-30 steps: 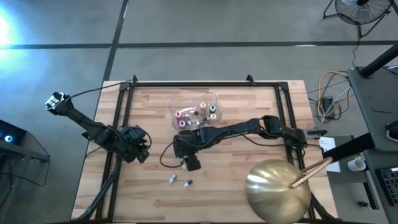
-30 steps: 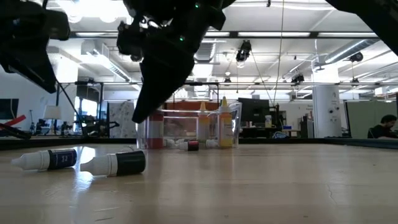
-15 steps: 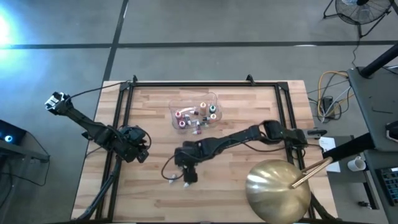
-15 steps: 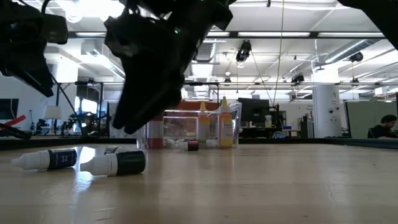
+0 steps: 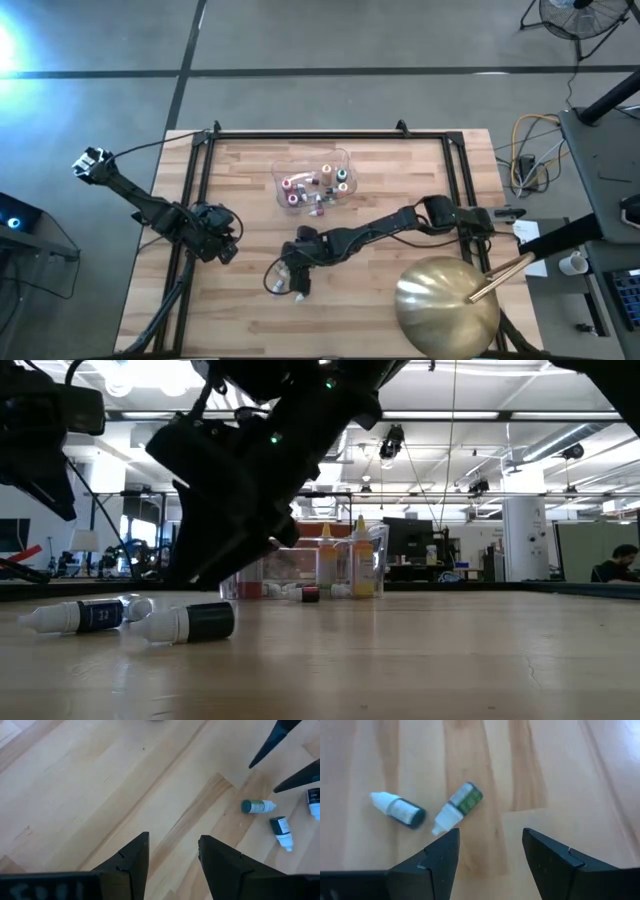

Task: Pick & Place food coloring
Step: Put the small green food coloring bottle in the transparent bin

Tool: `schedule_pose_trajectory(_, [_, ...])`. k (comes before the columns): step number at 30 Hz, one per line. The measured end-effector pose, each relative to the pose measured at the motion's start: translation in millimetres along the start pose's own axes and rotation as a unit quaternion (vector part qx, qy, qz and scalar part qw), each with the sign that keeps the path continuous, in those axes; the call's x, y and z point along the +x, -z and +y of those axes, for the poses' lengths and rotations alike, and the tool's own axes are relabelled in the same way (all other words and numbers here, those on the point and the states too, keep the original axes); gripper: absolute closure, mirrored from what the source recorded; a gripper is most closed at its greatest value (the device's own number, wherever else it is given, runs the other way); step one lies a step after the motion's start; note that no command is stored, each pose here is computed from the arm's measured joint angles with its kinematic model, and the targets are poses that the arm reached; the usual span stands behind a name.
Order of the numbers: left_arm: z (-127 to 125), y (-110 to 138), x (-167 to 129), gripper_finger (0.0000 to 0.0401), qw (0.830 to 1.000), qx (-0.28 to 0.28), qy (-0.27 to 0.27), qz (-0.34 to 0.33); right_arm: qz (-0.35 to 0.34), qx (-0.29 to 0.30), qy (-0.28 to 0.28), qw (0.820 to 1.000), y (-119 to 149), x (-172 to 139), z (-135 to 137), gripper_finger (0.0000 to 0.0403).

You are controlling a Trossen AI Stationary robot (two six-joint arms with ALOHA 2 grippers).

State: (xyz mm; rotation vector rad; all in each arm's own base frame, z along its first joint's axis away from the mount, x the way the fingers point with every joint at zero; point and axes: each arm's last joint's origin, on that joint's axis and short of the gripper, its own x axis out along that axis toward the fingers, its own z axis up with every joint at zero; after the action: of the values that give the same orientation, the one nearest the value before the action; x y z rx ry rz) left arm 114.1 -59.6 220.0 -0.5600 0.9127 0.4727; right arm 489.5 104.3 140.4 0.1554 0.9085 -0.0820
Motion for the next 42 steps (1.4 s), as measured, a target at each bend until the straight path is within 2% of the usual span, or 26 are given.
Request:
schedule_pose_trajectory(8, [0.0,2.0,3.8,0.0256,1.000,0.031,0.006,0.001,-0.021,-0.005,-0.010,1.000,-9.4,-4.6,3.8,0.0193])
schedule_pose_trajectory(12, [-1.4,11.3,24.2,0.0256,0.995,0.090,0.044,-0.017,-0.005,-0.068,-0.004,0.998,-6.4,-4.7,3.0,0.0193])
schedule_pose_trajectory(15, [-7.4,16.6,39.9,0.0256,0.986,0.118,0.107,-0.056,0.050,-0.091,0.012,0.995,-3.8,-16.2,0.5,0.0193])
schedule_pose_trajectory(17, [-12.5,17.9,47.1,0.0256,0.977,0.131,0.146,-0.086,0.093,-0.098,0.041,0.990,-1.2,-28.6,-3.3,0.0193])
schedule_pose_trajectory(21, [-21.5,18.6,60.6,0.0256,0.962,0.169,0.177,-0.125,0.131,-0.134,0.051,0.981,10.6,-40.1,-8.1,0.0193])
schedule_pose_trajectory(24, [-35.6,16.2,68.0,0.0256,0.946,0.212,0.208,-0.128,0.135,-0.156,0.046,0.977,21.9,-46.1,-7.5,0.0193])
schedule_pose_trajectory(31, [-69.2,10.9,94.6,0.0256,0.906,0.377,0.169,-0.090,0.151,-0.156,0.052,0.975,46.0,-60.9,-15.6,0.0193])
schedule_pose_trajectory(36, [-81.7,-2.2,110.3,0.0256,0.909,0.381,0.152,-0.073,0.131,-0.113,0.054,0.983,50.9,-77.5,-18.6,0.0193])
schedule_pose_trajectory(42, [-84.2,-2.0,121.4,0.0256,0.889,0.425,0.165,-0.031,0.108,-0.088,0.080,0.987,54.6,-83.4,-21.4,0.0193])
